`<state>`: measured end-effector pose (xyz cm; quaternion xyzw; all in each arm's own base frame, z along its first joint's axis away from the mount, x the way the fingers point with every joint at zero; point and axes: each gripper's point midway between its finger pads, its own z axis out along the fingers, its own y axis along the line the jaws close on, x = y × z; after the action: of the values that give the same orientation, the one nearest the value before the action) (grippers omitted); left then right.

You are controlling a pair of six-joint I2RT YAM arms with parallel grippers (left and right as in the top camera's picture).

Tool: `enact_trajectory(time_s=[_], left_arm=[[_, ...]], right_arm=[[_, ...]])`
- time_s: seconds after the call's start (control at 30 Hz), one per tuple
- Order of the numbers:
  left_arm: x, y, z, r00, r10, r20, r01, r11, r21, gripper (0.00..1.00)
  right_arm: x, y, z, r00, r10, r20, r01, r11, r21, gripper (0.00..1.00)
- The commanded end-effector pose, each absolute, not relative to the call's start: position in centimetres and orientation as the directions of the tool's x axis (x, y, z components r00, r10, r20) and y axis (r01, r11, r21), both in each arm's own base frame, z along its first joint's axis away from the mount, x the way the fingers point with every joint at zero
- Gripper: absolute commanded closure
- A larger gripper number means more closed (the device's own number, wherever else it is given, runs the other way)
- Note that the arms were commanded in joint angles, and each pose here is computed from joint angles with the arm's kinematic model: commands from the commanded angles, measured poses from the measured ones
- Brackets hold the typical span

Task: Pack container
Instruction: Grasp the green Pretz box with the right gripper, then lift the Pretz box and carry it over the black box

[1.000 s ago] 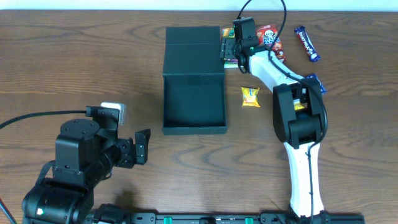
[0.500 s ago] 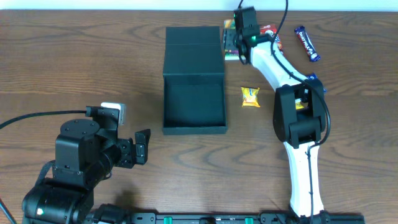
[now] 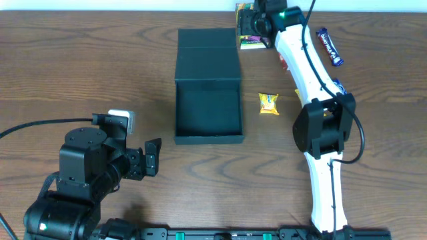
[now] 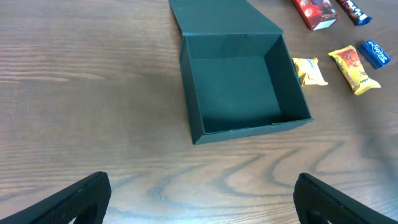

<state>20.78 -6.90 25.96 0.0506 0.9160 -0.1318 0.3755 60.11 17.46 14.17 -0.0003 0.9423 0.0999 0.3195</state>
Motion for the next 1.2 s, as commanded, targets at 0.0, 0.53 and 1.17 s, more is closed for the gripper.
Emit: enact_trajectory(time_s=[0.0, 0.53, 1.17], left_arm=[[20.7, -6.9, 26.1, -0.711, 0.000, -0.703, 0.198, 0.960, -0.200, 0.05], [20.7, -6.9, 26.1, -0.711, 0.000, -0.703, 0.198, 0.960, -0.200, 0.05], [20.7, -6.9, 26.1, -0.711, 0.000, -0.703, 0.198, 0.960, -0.200, 0.05]], right_arm=[[59.0, 20.1, 14.9, -0.808, 0.021, -0.589, -0.120, 0.973, 0.199, 0.30], [47.6, 28.5, 20.1, -0.833, -0.268, -0.484, -0.384, 0.910, 0.156, 0.29], [39.0, 19.8, 28.5, -0.868, -0.141, -0.476, -0.296, 0.917, 0.266, 0.39]])
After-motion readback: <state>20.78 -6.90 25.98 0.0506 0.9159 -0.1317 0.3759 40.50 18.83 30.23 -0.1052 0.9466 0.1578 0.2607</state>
